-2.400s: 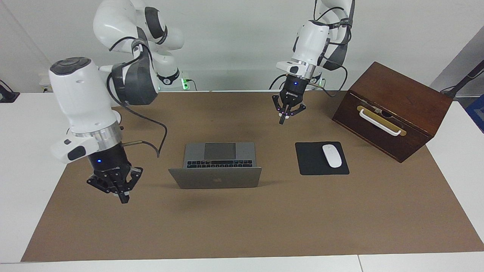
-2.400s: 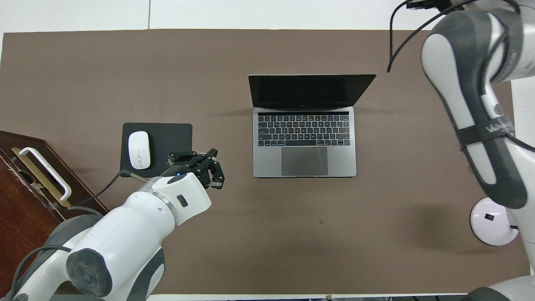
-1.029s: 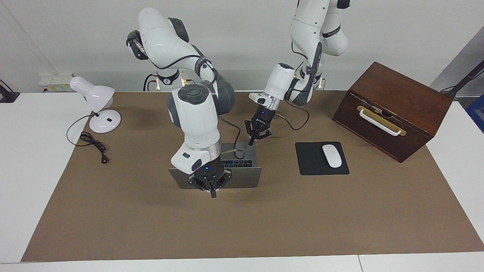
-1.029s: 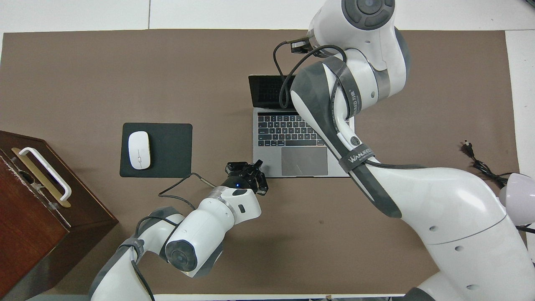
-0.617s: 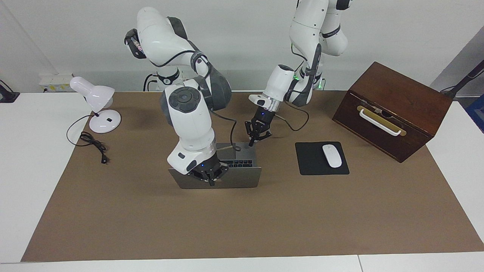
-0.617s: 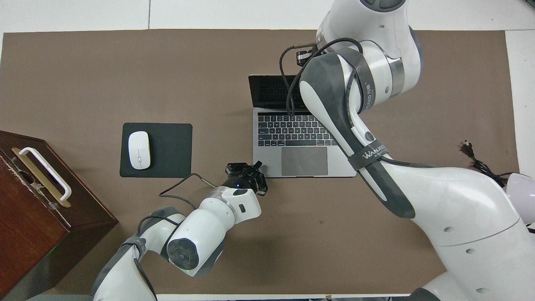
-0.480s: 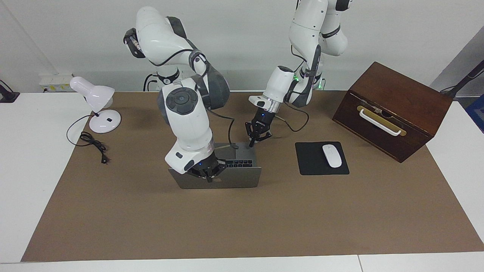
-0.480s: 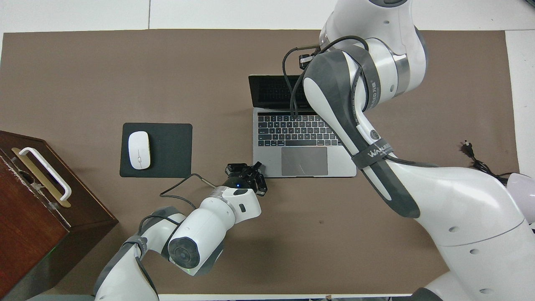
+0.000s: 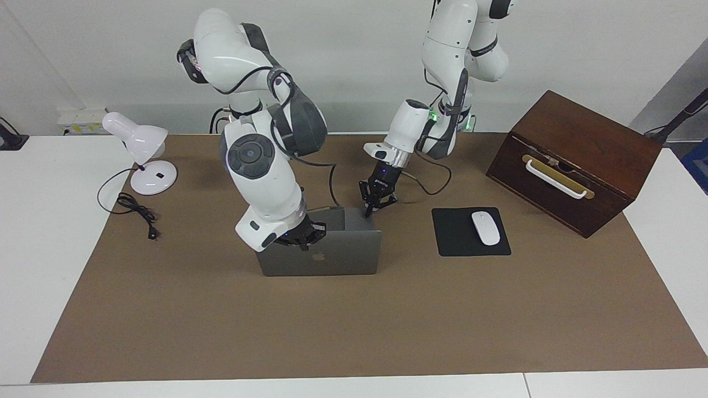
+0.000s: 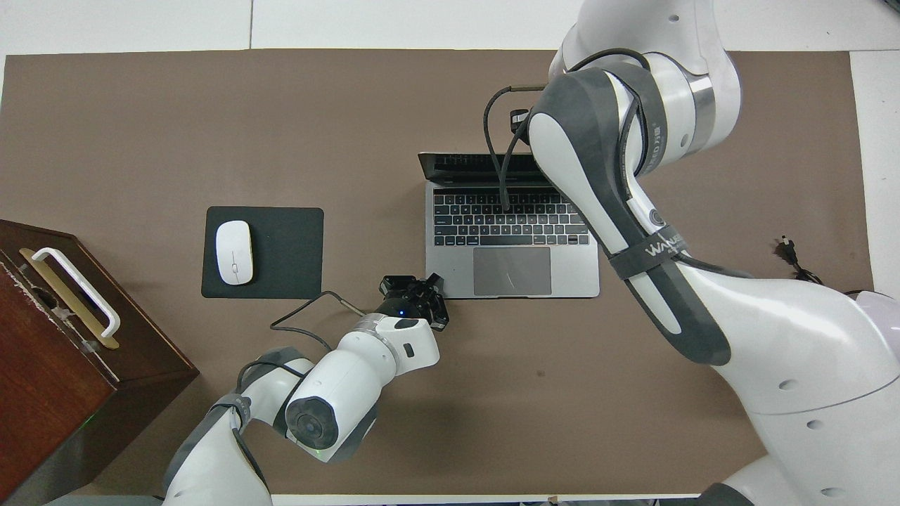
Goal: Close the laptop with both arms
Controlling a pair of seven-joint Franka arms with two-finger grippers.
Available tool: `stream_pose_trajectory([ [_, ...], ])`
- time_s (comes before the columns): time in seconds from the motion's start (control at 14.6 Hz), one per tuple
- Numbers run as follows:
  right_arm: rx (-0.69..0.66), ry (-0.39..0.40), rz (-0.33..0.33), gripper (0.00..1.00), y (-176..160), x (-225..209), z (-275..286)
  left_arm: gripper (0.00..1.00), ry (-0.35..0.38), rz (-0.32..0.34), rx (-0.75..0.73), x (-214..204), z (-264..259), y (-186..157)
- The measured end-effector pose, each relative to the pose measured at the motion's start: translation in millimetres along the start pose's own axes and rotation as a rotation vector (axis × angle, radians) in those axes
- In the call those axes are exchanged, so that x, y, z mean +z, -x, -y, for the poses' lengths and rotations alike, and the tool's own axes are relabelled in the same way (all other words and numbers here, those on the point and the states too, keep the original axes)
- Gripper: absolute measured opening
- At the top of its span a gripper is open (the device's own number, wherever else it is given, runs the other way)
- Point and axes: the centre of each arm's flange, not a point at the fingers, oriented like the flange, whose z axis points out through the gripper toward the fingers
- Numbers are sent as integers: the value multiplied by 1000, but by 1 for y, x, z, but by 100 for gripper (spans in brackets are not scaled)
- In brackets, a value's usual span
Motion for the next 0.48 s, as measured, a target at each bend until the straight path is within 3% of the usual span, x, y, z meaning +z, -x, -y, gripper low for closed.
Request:
stream_pose_trajectory([
  [0.27,45,-67,94,1,9,16,-5,1,0,-1,41,0,0,0],
  [0.48,66,-73,130,1,21,27,-8,1,0,-1,47,0,0,0],
])
